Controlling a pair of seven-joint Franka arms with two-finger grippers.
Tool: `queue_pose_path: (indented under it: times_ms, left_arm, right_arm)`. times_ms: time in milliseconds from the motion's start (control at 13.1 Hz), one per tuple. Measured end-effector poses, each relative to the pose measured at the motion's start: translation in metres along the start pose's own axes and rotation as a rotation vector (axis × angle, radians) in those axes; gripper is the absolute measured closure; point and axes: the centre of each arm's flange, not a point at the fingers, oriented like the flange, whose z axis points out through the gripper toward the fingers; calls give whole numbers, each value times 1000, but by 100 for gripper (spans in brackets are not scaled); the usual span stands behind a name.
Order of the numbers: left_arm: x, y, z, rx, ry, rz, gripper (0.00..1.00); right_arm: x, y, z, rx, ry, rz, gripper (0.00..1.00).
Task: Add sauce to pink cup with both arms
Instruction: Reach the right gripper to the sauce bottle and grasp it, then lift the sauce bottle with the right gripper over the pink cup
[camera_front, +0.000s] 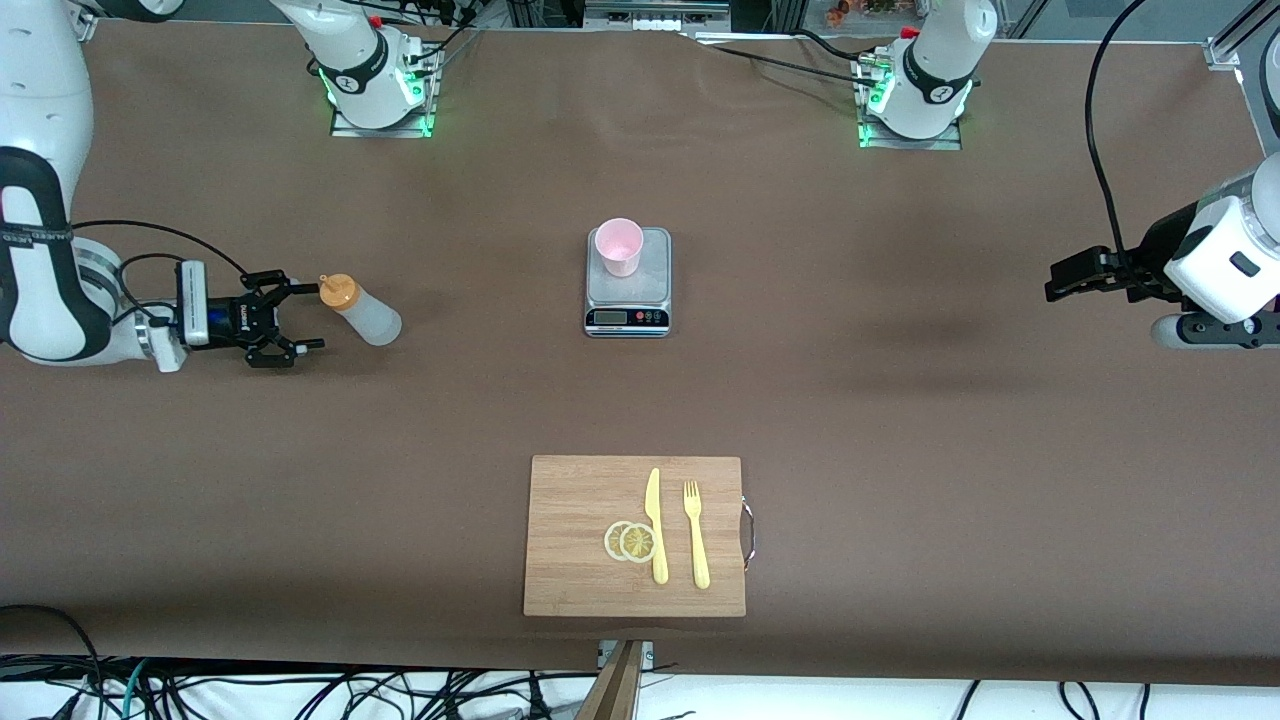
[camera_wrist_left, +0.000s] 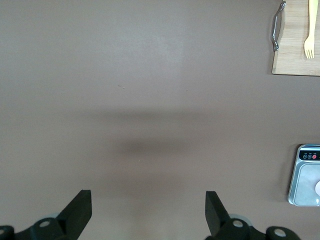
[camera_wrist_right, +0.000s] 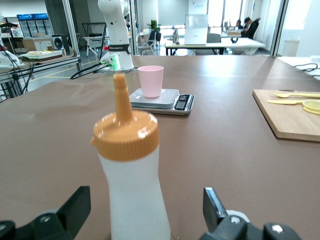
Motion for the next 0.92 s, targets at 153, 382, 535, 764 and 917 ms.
queue_pose_path:
  times_ms: [153, 382, 535, 764, 917]
  left_arm:
    - [0, 0, 0, 0, 0, 0, 0]
    - [0, 0, 0, 0, 0, 0, 0]
    - [0, 0, 0, 0, 0, 0, 0]
    - [0, 0, 0, 0, 0, -1, 0]
    - [0, 0, 0, 0, 0, -1, 0]
  right_arm:
    - [-18, -6, 15, 17, 49, 9, 0]
    - [-31, -13, 39, 65, 126, 35, 0]
    - [-37, -14, 52, 89, 151, 48, 2]
    - [-34, -3, 73, 120, 169, 37, 33]
    - [-23, 10, 75, 139, 174, 63, 51]
